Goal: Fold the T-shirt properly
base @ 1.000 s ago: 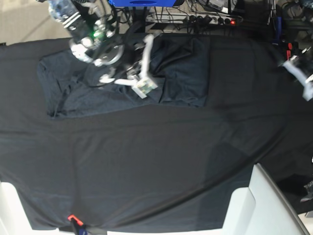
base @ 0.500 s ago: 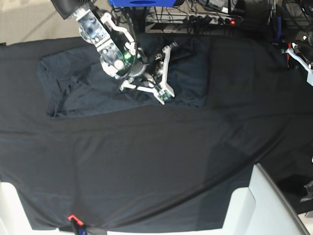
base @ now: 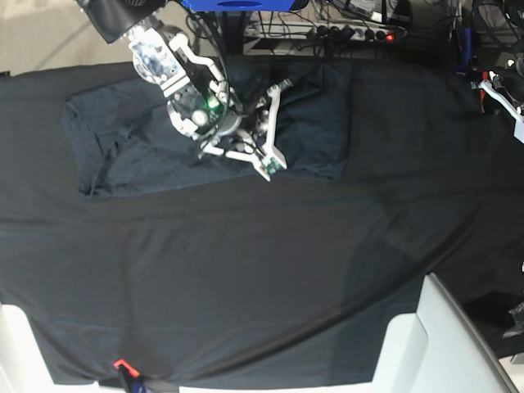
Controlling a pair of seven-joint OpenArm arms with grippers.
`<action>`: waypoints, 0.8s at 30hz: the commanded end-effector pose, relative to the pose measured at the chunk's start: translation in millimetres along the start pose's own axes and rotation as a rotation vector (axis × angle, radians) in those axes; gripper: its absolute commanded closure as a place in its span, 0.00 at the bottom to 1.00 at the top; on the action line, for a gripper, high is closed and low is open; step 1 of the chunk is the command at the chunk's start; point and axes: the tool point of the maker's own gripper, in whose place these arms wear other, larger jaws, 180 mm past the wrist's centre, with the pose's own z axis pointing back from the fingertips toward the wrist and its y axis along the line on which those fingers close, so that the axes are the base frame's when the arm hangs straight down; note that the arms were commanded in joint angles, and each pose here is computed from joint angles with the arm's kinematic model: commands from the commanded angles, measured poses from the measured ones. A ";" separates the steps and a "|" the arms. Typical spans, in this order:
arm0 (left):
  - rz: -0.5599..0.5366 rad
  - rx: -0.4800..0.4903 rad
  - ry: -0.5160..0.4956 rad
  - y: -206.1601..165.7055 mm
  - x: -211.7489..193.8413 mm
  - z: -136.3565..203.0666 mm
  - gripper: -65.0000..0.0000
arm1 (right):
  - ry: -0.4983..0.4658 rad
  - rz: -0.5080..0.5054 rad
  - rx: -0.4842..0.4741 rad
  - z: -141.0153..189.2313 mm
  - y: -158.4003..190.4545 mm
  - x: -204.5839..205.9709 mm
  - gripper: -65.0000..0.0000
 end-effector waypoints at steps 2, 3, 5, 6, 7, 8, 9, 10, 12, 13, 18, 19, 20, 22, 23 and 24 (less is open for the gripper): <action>-0.019 0.014 -0.037 7.9 13.7 5.5 1.00 | -0.042 0.014 -0.023 4.7 -12.6 14.8 0.99; -0.019 0.015 -0.036 8.5 13.6 5.5 1.00 | -0.044 0.016 -0.026 5.1 -14.3 16.3 0.99; -0.020 0.016 -0.035 9.0 13.4 5.8 1.00 | -0.046 0.020 -0.031 5.5 -16.7 17.3 0.99; -0.020 0.016 -0.035 9.0 13.4 5.8 1.00 | -0.043 0.022 -0.038 5.9 -20.0 15.9 0.99; -0.020 0.016 -0.035 9.0 13.4 5.8 1.00 | -0.038 0.013 -0.053 7.2 -28.6 12.7 0.99; -0.020 0.016 -0.035 9.0 13.4 5.8 1.00 | -0.039 -0.002 -0.064 8.3 -34.5 11.7 0.99; -0.020 0.016 -0.035 9.0 13.4 5.8 1.00 | -0.041 -0.017 -0.074 9.4 -40.2 11.8 0.99; -0.020 0.016 -0.036 9.0 14.0 5.7 1.00 | -0.043 -0.034 -0.089 11.1 -48.5 10.9 0.99; -0.019 0.016 -0.037 9.1 14.2 5.4 1.00 | -0.049 -0.066 -0.113 14.3 -61.6 10.6 0.99; -0.019 0.016 -0.038 9.0 14.8 5.3 1.00 | -0.048 -0.078 -0.130 16.5 -70.5 7.8 0.99; -0.018 0.014 -0.039 8.0 15.0 4.8 1.00 | -0.052 -0.078 -0.165 22.1 -88.4 6.8 0.99; -0.018 0.014 -0.039 8.0 15.0 4.8 1.00 | -0.052 -0.079 -0.167 22.4 -89.5 6.3 0.99; -0.018 0.014 -0.039 8.0 15.0 4.8 1.00 | -0.050 -0.080 -0.167 22.3 -89.2 5.6 0.99; -0.018 0.014 -0.039 8.0 15.0 4.8 1.00 | -0.067 -0.080 -0.168 25.6 -88.0 9.6 0.99; -0.018 0.014 -0.039 8.0 15.0 4.8 1.00 | -0.078 -0.088 -0.173 28.5 -86.0 10.7 0.99; -0.018 0.014 -0.039 8.0 15.0 4.8 1.00 | -0.098 -0.102 -0.183 32.5 -84.9 14.6 0.99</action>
